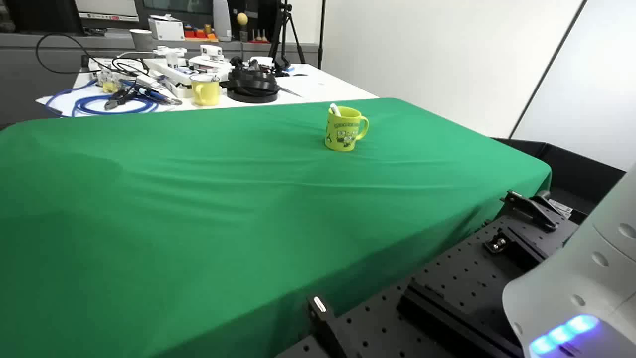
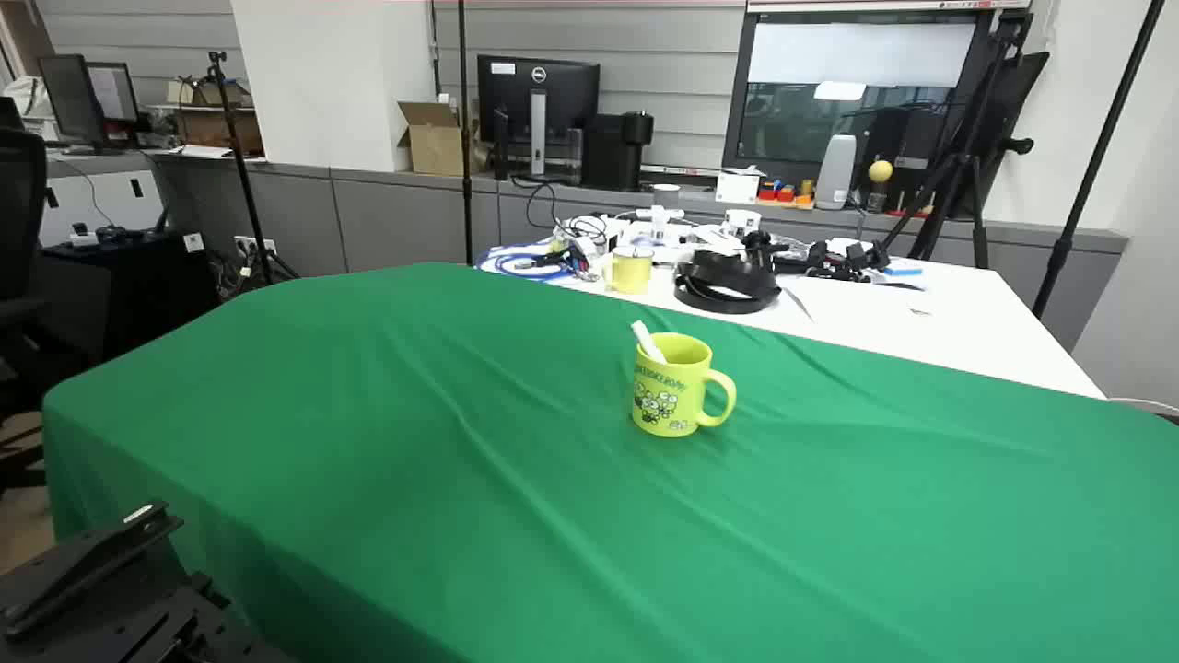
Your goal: Remove the blue marker from the mug and put it on the table
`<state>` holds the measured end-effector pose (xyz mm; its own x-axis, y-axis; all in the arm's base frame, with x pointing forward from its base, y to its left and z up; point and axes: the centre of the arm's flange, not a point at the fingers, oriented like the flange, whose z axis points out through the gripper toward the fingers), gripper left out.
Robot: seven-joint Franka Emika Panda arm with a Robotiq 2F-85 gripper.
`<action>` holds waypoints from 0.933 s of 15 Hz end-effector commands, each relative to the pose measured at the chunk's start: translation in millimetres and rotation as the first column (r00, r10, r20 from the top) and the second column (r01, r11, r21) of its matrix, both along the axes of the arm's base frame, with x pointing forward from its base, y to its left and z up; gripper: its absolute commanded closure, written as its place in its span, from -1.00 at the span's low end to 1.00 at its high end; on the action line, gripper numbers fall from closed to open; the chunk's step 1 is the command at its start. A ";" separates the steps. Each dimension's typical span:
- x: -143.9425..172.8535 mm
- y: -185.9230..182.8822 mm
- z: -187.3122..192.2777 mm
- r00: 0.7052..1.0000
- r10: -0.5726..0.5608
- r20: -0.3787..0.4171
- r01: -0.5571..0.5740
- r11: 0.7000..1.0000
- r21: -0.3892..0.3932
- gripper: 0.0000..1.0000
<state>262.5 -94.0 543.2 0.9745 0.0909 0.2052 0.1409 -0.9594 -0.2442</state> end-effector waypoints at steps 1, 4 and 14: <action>0.0 0.0 0.1 1.000 0.000 0.001 0.000 1.000 0.000 -1.00; 0.0 0.0 0.2 1.000 0.000 0.001 0.000 1.000 0.000 -1.00; 87.1 21.7 -55.4 0.993 -0.059 0.102 0.075 0.984 -0.162 -1.00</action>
